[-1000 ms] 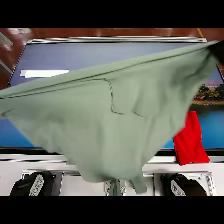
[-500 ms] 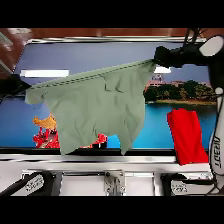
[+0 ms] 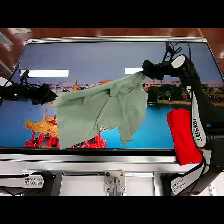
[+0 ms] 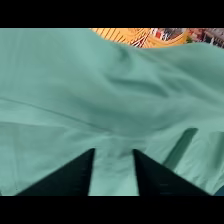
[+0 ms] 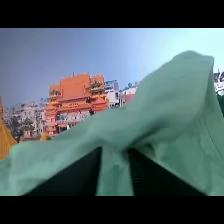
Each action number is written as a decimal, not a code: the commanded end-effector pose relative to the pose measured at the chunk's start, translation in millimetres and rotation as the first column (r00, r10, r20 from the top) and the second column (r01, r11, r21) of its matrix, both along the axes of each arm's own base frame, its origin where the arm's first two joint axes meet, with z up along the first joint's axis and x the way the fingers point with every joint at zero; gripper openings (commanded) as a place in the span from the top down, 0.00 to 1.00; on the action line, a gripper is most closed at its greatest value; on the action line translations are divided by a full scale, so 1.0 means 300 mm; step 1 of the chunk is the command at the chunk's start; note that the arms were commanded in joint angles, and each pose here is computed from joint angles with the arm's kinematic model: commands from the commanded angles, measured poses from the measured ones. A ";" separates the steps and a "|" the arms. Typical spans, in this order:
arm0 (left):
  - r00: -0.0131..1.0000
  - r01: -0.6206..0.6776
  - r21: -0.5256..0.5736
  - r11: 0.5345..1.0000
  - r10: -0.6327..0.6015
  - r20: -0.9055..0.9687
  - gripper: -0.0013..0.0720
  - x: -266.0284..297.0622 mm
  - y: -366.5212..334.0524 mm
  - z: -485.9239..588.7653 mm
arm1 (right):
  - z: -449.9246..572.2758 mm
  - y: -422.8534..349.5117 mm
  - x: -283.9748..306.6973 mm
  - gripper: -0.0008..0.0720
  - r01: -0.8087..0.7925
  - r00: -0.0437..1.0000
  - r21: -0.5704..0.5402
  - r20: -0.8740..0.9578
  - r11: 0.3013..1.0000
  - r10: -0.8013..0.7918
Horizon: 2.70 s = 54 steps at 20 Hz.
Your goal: Fold the shirts.
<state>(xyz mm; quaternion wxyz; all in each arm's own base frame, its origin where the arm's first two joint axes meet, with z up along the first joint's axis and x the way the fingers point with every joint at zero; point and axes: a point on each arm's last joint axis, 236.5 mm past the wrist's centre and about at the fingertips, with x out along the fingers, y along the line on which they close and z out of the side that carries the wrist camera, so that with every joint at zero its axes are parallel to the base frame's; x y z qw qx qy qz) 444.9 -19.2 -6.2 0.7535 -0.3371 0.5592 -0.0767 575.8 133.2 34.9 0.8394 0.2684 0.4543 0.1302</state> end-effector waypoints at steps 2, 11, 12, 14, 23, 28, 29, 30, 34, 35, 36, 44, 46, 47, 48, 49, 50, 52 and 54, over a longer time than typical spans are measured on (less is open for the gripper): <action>0.989 0.016 -0.104 0.994 -0.031 -0.143 0.31 -0.101 0.054 0.067 | 0.110 -0.059 -0.037 0.03 -0.061 0.998 -0.050 0.022 0.997 0.062; 0.977 0.007 -0.029 1.000 -0.013 -0.214 0.02 -0.634 0.198 0.024 | 0.235 -0.656 -0.468 0.04 -0.048 0.957 -0.319 -0.285 0.947 -0.048; 0.966 -0.029 -0.063 0.998 0.012 -0.258 0.02 -0.704 0.159 -0.054 | 0.223 -0.648 -0.473 0.04 -0.048 0.955 -0.293 -0.294 0.955 -0.042; 0.946 -0.057 -0.125 0.991 0.014 -0.323 0.02 -0.806 0.077 -0.174 | 0.207 -0.618 -0.467 0.04 -0.056 0.955 -0.263 -0.295 0.963 -0.025; 0.942 -0.096 -0.162 0.982 0.037 -0.334 0.02 -0.835 -0.021 -0.313 | 0.085 -0.476 -0.431 0.04 -0.122 0.950 -0.247 -0.310 0.961 0.041; 0.939 -0.098 -0.179 0.979 0.032 -0.342 0.02 -0.781 -0.076 -0.374 | 0.035 -0.457 -0.455 0.04 -0.135 0.937 -0.224 -0.346 0.965 0.051; 0.940 -0.116 -0.193 0.974 0.045 -0.339 0.02 -0.760 -0.091 -0.381 | 0.036 -0.456 -0.453 0.04 -0.134 0.938 -0.223 -0.344 0.966 0.050; 0.940 -0.126 -0.202 0.971 0.052 -0.338 0.02 -0.743 -0.106 -0.390 | 0.036 -0.457 -0.452 0.04 -0.133 0.938 -0.224 -0.343 0.966 0.050; 0.953 -0.121 -0.251 0.960 0.042 -0.299 0.50 -0.679 -0.187 -0.395 | 0.023 -0.473 -0.458 0.04 -0.130 0.935 -0.243 -0.354 0.961 0.037; 0.957 -0.122 -0.261 0.958 0.043 -0.287 0.75 -0.665 -0.198 -0.386 | -0.002 -0.475 -0.476 0.04 -0.137 0.926 -0.241 -0.377 0.961 0.037; 0.962 -0.111 -0.273 0.956 0.034 -0.270 0.84 -0.654 -0.203 -0.373 | -0.040 -0.466 -0.505 0.04 -0.147 0.910 -0.225 -0.412 0.963 0.043; 0.999 0.010 -0.245 0.970 -0.018 -0.029 0.93 -0.524 -0.133 -0.163 | -0.383 -0.216 -0.696 0.04 -0.040 0.838 0.126 -0.537 0.991 0.102; 0.999 0.019 -0.212 0.977 -0.012 0.036 0.93 -0.487 -0.102 -0.113 | -0.423 -0.198 -0.686 0.04 0.036 0.848 0.154 -0.528 0.987 0.051; 0.999 0.017 -0.210 0.978 -0.008 0.047 0.93 -0.475 -0.096 -0.102 | -0.438 -0.188 -0.679 0.05 0.062 0.853 0.162 -0.521 0.985 0.032; 0.999 0.016 -0.210 0.978 -0.005 0.054 0.93 -0.468 -0.093 -0.095 | -0.455 -0.178 -0.680 0.17 0.067 0.855 0.152 -0.518 0.986 0.022; 0.998 0.017 -0.208 0.978 -0.006 0.056 0.93 -0.466 -0.092 -0.093 | -0.470 -0.156 -0.681 0.19 0.057 0.859 0.139 -0.512 0.989 0.023; 0.998 0.018 -0.207 0.978 -0.006 0.057 0.93 -0.465 -0.091 -0.092 | -0.482 -0.126 -0.682 0.19 0.036 0.863 0.126 -0.504 0.991 0.032; 0.998 0.018 -0.207 0.978 -0.006 0.058 0.93 -0.464 -0.091 -0.091 | -0.510 -0.065 -0.678 0.19 0.006 0.867 0.107 -0.495 0.994 0.048; 0.998 0.017 -0.207 0.978 -0.005 0.058 0.93 -0.464 -0.091 -0.091 | -0.536 -0.022 -0.683 0.19 0.009 0.859 0.110 -0.510 0.994 0.049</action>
